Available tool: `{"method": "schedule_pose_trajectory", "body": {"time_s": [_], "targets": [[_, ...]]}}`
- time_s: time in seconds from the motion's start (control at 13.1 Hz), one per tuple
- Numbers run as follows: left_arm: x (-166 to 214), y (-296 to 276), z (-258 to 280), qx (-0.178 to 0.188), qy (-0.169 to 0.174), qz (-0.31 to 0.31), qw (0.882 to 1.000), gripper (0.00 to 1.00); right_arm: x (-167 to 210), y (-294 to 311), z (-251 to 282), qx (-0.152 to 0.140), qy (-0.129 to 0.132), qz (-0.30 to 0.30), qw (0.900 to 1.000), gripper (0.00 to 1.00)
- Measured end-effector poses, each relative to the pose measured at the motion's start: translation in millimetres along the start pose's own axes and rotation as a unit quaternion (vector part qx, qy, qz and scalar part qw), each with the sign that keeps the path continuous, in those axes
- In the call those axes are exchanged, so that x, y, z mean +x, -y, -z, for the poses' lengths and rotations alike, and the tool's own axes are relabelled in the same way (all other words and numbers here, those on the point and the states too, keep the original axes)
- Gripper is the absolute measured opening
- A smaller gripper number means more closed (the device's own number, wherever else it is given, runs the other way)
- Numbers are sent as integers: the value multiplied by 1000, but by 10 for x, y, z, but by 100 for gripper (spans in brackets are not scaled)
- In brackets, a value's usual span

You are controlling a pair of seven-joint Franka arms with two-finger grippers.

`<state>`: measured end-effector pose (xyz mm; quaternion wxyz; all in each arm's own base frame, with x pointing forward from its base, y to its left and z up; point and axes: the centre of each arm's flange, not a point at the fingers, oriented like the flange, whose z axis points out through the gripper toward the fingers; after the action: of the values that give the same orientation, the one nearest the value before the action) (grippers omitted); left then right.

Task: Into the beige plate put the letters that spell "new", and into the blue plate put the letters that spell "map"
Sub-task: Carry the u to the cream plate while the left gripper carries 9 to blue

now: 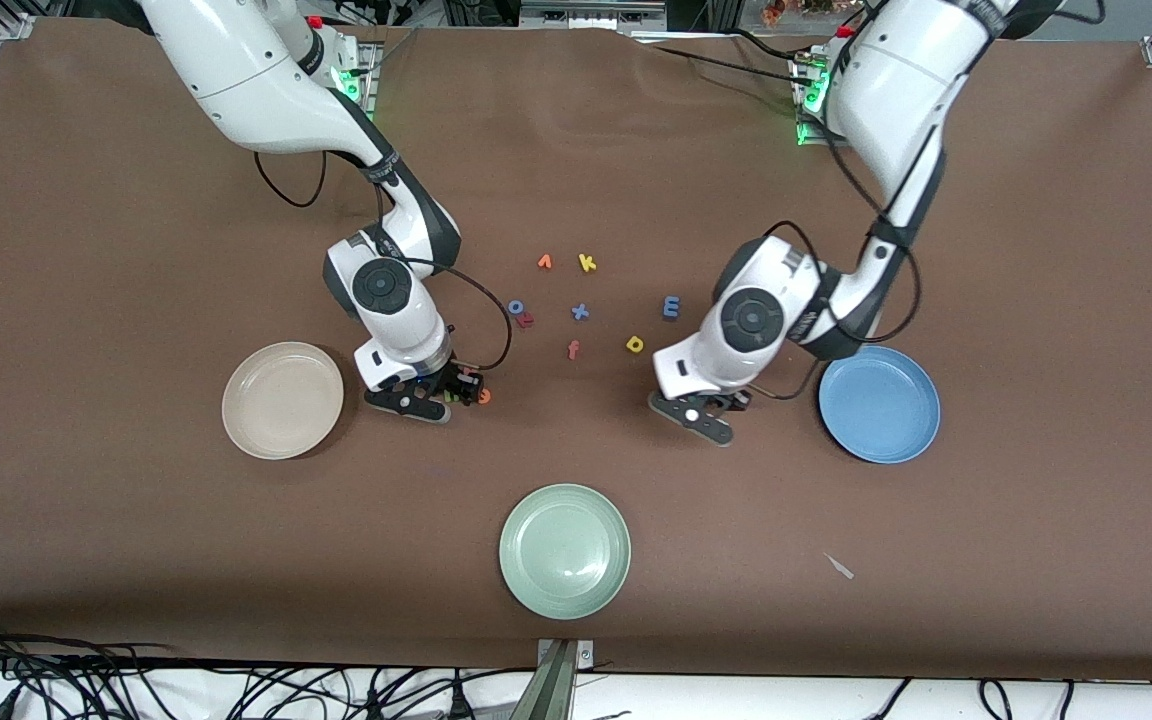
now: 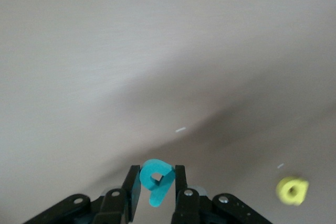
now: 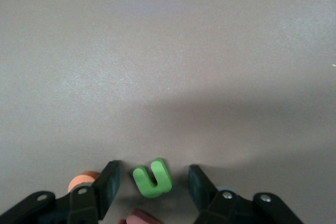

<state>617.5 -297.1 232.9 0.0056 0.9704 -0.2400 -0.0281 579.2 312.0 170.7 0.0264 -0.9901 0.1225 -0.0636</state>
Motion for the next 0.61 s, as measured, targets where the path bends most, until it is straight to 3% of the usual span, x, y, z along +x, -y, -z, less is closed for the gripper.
{"method": "schedule_pose_trajectory", "body": {"time_s": [0.15, 0.38, 0.61], "targets": [[-132, 700, 169, -1, 22, -11, 1000, 30, -1, 16, 18, 2, -2, 1, 1000, 42], [-469, 1680, 24, -17, 50, -45, 998, 30, 1, 21, 43, 3, -3, 3, 1000, 33], [-824, 2264, -275, -24, 78, -50, 995, 30, 119, -80, 158, -8, -3, 20, 1000, 27]]}}
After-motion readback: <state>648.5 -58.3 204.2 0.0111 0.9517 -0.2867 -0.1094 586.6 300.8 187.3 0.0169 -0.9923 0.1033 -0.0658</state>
